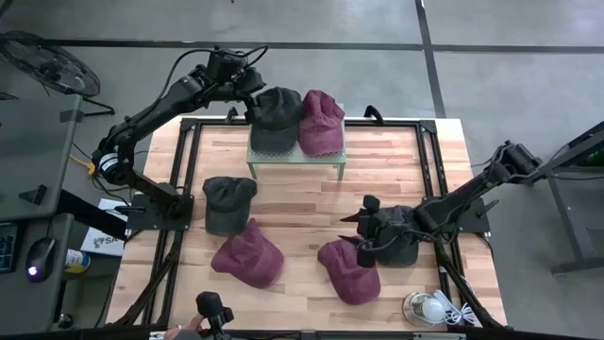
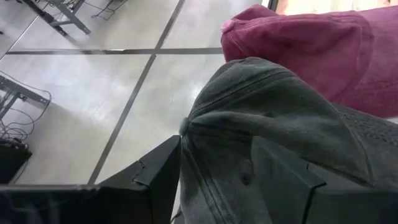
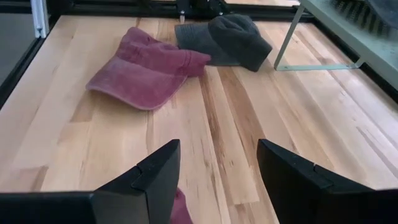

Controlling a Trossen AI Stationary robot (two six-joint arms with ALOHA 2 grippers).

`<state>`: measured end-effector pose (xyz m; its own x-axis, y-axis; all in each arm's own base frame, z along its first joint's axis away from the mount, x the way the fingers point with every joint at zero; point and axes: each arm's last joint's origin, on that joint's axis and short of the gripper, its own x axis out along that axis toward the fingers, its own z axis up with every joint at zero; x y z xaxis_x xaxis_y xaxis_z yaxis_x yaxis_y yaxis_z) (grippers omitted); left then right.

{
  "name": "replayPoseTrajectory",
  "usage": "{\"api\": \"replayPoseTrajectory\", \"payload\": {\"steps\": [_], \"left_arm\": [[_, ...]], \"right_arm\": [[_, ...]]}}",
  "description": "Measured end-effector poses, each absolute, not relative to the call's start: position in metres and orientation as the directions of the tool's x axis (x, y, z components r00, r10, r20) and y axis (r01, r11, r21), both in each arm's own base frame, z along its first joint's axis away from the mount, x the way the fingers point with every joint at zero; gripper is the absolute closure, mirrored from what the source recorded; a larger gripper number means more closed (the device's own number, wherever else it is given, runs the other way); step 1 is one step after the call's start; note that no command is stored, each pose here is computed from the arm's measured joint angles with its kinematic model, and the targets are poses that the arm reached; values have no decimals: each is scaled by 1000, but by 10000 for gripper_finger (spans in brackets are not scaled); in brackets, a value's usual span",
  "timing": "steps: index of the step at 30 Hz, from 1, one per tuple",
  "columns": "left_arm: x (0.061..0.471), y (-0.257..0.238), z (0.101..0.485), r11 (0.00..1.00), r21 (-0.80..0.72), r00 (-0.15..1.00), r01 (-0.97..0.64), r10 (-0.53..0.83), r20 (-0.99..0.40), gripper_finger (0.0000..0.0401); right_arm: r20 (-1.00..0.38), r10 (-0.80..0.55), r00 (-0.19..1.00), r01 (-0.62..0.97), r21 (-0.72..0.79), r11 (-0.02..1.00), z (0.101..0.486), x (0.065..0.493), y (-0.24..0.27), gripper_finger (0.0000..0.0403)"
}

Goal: Pick & Place hat
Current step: Stack the right maroon cap on top of the maroon cap on the shelf

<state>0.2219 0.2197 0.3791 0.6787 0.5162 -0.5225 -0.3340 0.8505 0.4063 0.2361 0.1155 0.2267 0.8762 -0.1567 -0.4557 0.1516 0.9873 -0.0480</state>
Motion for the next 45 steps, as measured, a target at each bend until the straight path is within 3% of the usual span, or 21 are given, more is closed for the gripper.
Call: {"api": "replayPoseTrajectory", "payload": {"steps": [10, 20, 27, 35, 45], "left_arm": [[224, 213, 398, 853, 365, 711, -372, 515, -478, 208], [259, 167, 408, 915, 323, 813, -242, 373, -447, 208], [289, 126, 393, 939, 327, 875, -103, 242, -420, 208], [306, 83, 366, 969, 247, 867, 17, 109, -487, 208], [316, 23, 361, 960, 281, 849, -6, 153, -506, 208]], "right_arm": [[-606, -9, 795, 83, 93, 992, 231, 213, 108, 196], [-754, 2, 657, 338, 297, 893, 217, 194, 113, 196], [-786, 13, 618, 349, 289, 891, 204, 184, 120, 196], [-747, -15, 664, 337, 281, 899, 185, 180, 118, 196], [-778, 29, 627, 365, 327, 872, 176, 175, 117, 196]]}}
